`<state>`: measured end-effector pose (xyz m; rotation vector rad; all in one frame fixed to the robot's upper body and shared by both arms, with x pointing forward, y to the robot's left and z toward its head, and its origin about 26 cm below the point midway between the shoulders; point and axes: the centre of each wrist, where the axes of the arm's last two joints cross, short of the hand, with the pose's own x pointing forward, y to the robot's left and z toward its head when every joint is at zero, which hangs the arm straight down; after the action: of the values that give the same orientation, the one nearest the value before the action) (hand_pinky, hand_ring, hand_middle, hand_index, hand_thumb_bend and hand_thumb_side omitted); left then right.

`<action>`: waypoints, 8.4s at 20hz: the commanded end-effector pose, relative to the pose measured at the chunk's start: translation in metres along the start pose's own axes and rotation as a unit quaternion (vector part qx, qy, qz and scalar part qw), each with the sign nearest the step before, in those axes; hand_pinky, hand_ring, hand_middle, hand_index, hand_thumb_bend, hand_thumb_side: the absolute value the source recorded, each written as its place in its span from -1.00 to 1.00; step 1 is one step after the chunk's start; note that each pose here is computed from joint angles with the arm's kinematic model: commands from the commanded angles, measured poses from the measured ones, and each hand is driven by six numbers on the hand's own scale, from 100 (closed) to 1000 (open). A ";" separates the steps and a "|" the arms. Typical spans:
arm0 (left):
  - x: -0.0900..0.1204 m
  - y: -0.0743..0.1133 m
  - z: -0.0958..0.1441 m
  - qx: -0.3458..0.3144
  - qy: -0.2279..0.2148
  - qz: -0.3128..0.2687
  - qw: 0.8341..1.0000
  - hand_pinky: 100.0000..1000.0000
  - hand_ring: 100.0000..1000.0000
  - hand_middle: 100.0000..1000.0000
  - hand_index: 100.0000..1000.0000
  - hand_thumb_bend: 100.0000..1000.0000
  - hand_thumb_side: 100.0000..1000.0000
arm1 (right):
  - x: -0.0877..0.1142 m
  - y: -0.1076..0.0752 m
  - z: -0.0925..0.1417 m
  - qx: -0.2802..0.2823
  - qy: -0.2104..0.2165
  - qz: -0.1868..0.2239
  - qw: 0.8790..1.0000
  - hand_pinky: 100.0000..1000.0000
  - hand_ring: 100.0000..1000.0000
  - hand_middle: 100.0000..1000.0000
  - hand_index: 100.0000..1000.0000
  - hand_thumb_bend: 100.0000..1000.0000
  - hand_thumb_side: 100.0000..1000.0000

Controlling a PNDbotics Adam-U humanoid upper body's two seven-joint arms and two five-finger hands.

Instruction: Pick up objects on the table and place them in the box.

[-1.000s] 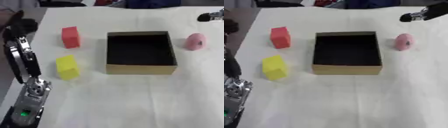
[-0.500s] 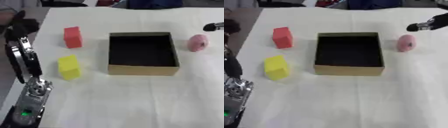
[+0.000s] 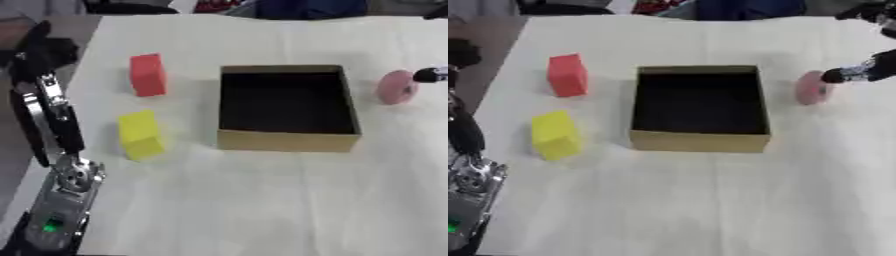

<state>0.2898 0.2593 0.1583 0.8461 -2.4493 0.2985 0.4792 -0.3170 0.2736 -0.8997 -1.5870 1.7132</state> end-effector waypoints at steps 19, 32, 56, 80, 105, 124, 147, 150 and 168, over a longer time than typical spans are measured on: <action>0.004 0.002 -0.007 0.001 -0.017 0.000 1.000 0.16 0.15 0.02 0.55 -0.80 1.00 | -0.010 0.029 0.010 0.051 -0.077 0.034 0.995 0.92 0.96 0.73 0.90 0.04 0.40; 0.006 0.000 -0.008 0.001 -0.017 0.005 1.000 0.15 0.14 0.02 0.55 -0.80 1.00 | 0.001 0.043 -0.001 0.044 -0.079 0.021 0.996 0.91 0.94 0.69 0.85 -0.08 0.44; 0.006 -0.001 -0.006 -0.003 -0.015 0.008 1.000 0.15 0.14 0.01 0.54 -0.80 1.00 | 0.005 0.044 -0.007 -0.029 -0.017 -0.004 0.999 0.82 0.86 0.47 0.68 -1.00 -0.35; 0.006 -0.002 -0.006 -0.003 -0.014 0.010 1.000 0.15 0.14 0.01 0.52 -0.80 1.00 | 0.009 0.046 -0.009 -0.117 0.036 -0.048 0.991 0.57 0.49 -0.60 -0.59 -1.00 -0.80; 0.007 -0.002 -0.007 -0.003 -0.015 0.013 1.000 0.15 0.14 0.01 0.52 -0.80 1.00 | 0.037 -0.003 -0.019 -0.179 -0.058 -0.076 0.979 0.59 0.46 -0.66 -0.56 -1.00 -1.00; 0.007 -0.002 -0.007 -0.006 -0.016 0.017 1.000 0.15 0.14 0.01 0.51 -0.80 1.00 | 0.127 -0.057 -0.055 -0.178 -0.211 -0.126 0.953 0.63 0.47 -0.67 -0.55 -1.00 -1.00; 0.008 -0.004 -0.007 -0.007 -0.014 0.020 1.000 0.14 0.14 0.01 0.51 -0.80 1.00 | 0.146 -0.008 -0.074 -0.049 -0.240 -0.157 0.957 0.67 0.47 -0.66 -0.54 -1.00 -0.91; 0.008 -0.004 -0.007 -0.008 -0.014 0.021 1.000 0.14 0.14 0.01 0.51 -0.80 1.00 | 0.145 0.001 -0.075 -0.035 -0.233 -0.156 0.959 0.67 0.47 -0.65 -0.53 -1.00 -0.91; 0.008 -0.005 -0.006 -0.009 -0.012 0.024 1.000 0.14 0.14 0.00 0.48 -0.80 1.00 | 0.149 0.023 -0.079 0.002 -0.237 -0.103 0.966 0.70 0.54 -0.37 -0.28 -1.00 -0.90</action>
<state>0.2916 0.2544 0.1612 0.7963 -2.4637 0.2868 0.4596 -0.1526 0.2272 -0.2799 -1.8859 1.8393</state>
